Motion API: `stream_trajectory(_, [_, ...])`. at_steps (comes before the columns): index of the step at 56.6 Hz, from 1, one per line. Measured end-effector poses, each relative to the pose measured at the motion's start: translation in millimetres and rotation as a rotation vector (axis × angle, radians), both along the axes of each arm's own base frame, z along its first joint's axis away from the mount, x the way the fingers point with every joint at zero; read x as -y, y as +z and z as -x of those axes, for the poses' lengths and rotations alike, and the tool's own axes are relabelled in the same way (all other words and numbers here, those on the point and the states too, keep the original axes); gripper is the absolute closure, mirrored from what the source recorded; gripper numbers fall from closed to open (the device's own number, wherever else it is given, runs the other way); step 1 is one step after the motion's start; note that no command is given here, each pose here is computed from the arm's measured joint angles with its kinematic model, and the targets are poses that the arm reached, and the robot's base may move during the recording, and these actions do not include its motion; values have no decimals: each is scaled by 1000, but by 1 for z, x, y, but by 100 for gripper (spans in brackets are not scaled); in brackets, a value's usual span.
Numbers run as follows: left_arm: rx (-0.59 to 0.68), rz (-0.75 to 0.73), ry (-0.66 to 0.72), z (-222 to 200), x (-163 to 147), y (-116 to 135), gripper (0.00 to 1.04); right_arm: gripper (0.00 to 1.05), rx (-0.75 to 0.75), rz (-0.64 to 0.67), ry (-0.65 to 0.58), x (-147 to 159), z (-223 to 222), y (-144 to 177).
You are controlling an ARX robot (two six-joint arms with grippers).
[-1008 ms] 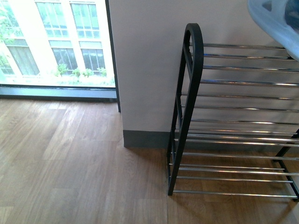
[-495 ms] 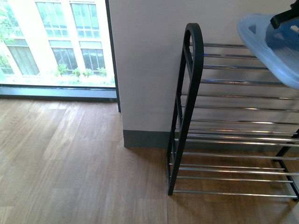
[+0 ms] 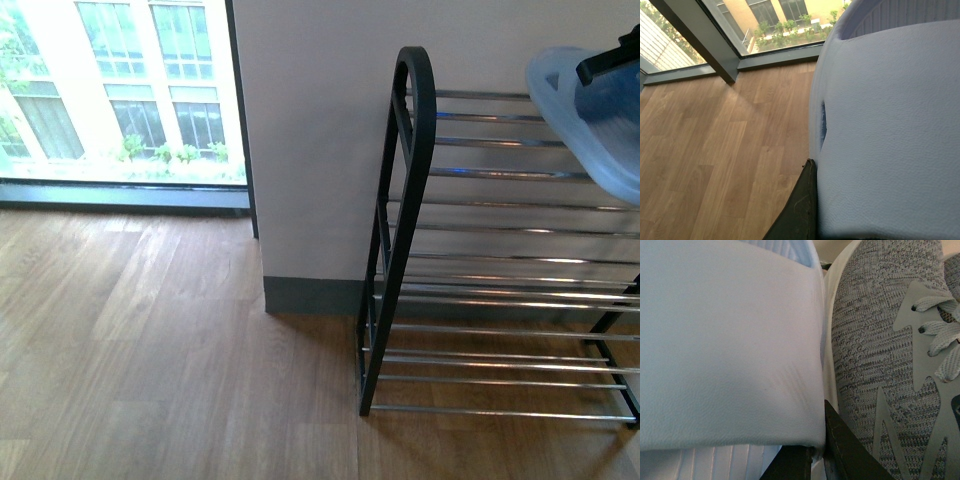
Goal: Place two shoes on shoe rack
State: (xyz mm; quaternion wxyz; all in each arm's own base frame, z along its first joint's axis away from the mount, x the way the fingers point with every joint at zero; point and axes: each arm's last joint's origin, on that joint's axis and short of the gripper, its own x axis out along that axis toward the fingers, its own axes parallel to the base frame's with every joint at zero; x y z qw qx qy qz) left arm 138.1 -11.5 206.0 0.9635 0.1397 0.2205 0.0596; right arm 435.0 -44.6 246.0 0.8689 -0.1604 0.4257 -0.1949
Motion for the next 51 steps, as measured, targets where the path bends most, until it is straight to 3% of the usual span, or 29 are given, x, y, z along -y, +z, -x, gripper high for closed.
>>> stream_trajectory(4, [0,0,0,0,0,0,103,89,14,-1,-2,2,-1,1])
stream_trajectory(20, [0,0,0,0,0,0,103,52,69,-58,34,2,2,9])
stream_trajectory(37, [0,0,0,0,0,0,103,9,227,-135,127,-1,39,53])
stream_trajectory(51, [0,0,0,0,0,0,103,9,480,-201,301,-13,104,79])
